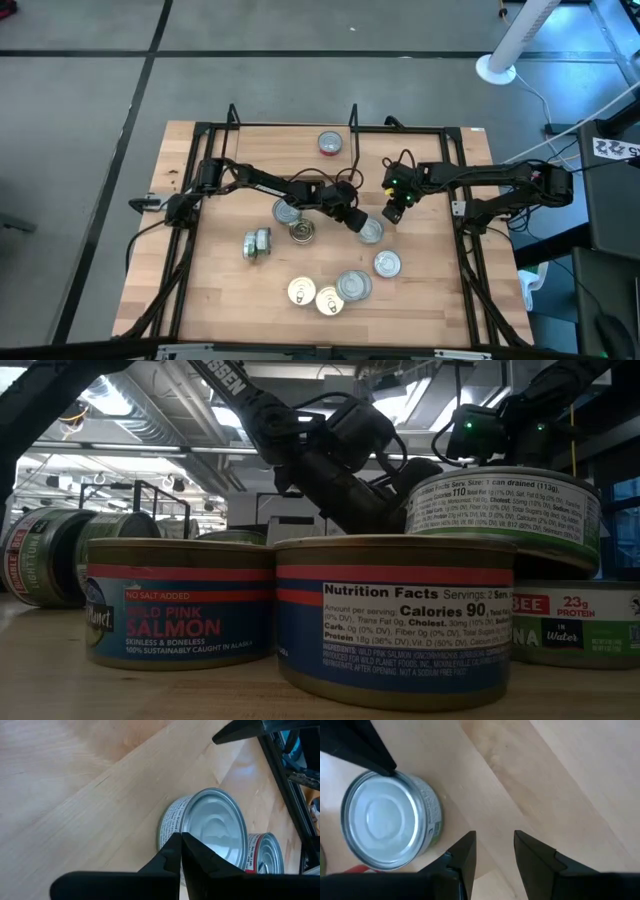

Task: Stack canned seafood by type on shelf
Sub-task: Put the green white tuna can on the shelf

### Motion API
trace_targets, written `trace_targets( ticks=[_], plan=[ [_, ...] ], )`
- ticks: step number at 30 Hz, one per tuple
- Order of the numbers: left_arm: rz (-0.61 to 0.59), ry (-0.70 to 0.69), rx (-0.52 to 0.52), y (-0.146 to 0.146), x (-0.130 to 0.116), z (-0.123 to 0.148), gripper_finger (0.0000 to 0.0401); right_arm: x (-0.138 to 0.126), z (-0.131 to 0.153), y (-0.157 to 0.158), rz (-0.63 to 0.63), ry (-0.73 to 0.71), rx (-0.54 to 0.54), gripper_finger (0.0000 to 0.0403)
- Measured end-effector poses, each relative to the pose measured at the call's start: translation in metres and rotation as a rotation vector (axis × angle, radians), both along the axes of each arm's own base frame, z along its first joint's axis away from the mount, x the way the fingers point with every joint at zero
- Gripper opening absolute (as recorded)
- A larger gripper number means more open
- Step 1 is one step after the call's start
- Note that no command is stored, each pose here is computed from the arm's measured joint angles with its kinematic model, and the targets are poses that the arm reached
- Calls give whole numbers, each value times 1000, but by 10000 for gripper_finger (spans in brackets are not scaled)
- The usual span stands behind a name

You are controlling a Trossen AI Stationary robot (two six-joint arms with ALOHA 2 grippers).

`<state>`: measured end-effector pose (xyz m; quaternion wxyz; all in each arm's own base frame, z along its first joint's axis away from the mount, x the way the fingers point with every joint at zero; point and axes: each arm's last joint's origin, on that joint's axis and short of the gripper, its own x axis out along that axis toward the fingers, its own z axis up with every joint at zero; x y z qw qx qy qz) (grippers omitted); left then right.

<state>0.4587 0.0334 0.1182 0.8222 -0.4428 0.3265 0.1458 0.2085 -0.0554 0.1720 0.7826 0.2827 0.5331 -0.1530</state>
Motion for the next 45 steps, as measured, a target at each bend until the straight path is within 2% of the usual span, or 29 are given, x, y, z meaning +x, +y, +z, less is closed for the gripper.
trace_targets(
  ticks=[7,10,12,17,26,33,38,45],
  plan=[
    [-17,1,18,0,0,0,2,0,0,0,-11,1,5,137],
    [-19,2,21,0,0,0,2,0,0,0,-46,8,-1,158],
    [-24,3,26,0,0,-1,1,0,-1,-2,-114,24,-12,177],
    [-30,3,32,0,0,-1,1,0,-3,-3,-126,37,-30,212],
    [-35,5,38,0,-1,-1,1,2,-2,4,-90,-5,205,216],
    [-36,6,38,0,-1,-2,1,0,-2,6,-48,4,245,203],
    [-35,7,38,0,-1,-2,1,-8,-4,9,-103,98,324,193],
    [-35,7,38,0,-1,-2,1,-3,-1,11,-103,40,442,188]
  ],
)
